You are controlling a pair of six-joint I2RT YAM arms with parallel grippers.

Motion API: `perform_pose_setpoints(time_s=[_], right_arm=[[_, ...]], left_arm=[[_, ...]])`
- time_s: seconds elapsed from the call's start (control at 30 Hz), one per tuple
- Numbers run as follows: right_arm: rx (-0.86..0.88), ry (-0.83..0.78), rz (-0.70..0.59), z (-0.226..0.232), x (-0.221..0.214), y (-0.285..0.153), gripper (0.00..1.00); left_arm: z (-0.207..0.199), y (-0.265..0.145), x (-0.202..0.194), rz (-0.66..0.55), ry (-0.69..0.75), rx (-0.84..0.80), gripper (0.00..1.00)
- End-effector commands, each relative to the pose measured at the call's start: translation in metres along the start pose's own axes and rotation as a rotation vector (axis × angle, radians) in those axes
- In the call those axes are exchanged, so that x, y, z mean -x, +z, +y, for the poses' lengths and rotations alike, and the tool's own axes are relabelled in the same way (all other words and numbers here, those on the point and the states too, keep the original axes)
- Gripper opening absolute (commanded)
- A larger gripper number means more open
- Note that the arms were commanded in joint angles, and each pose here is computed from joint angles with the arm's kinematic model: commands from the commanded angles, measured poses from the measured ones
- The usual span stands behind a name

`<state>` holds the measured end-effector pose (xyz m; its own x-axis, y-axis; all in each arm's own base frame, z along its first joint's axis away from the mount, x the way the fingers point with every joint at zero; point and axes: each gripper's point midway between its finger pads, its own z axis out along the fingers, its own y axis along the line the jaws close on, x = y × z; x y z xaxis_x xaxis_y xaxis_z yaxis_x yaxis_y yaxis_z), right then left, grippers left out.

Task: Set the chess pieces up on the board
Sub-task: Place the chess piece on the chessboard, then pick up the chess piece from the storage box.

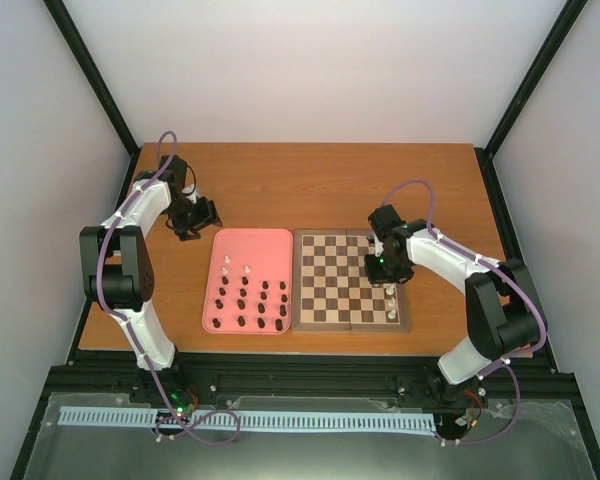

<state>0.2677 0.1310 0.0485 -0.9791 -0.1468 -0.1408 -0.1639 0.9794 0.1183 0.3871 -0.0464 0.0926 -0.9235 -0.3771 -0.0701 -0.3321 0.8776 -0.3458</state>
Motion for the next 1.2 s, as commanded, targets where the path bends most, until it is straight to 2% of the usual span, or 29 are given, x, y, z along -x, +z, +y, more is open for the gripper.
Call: perform_pose_setpoints(time_s=[0.0,0.37,0.7,0.93,1.17], right_arm=[[-0.035,0.001,0.011,-0.009,-0.004,0.004,0.07],[0.027,-0.025,-0.023,0.003,0.002,-0.008,0.18],[0.083,-0.079,-0.123,0.032,0.013,-0.059,0.31],[0.130,-0.219,-0.157,0.093,0.053,-0.068,0.44],[0.208,-0.439,-0.184,0.199,0.102,-0.047,0.53]], left_arm=[[-0.005,-0.002,0.005,-0.010,0.022,-0.011,0.79],[-0.006,-0.004,0.005,-0.012,0.023,-0.009,0.79],[-0.007,-0.006,0.006,-0.019,0.025,-0.012,0.79],[-0.007,-0.006,0.005,-0.016,0.024,-0.015,0.79],[-0.007,-0.009,0.005,-0.023,0.025,-0.012,0.79]])
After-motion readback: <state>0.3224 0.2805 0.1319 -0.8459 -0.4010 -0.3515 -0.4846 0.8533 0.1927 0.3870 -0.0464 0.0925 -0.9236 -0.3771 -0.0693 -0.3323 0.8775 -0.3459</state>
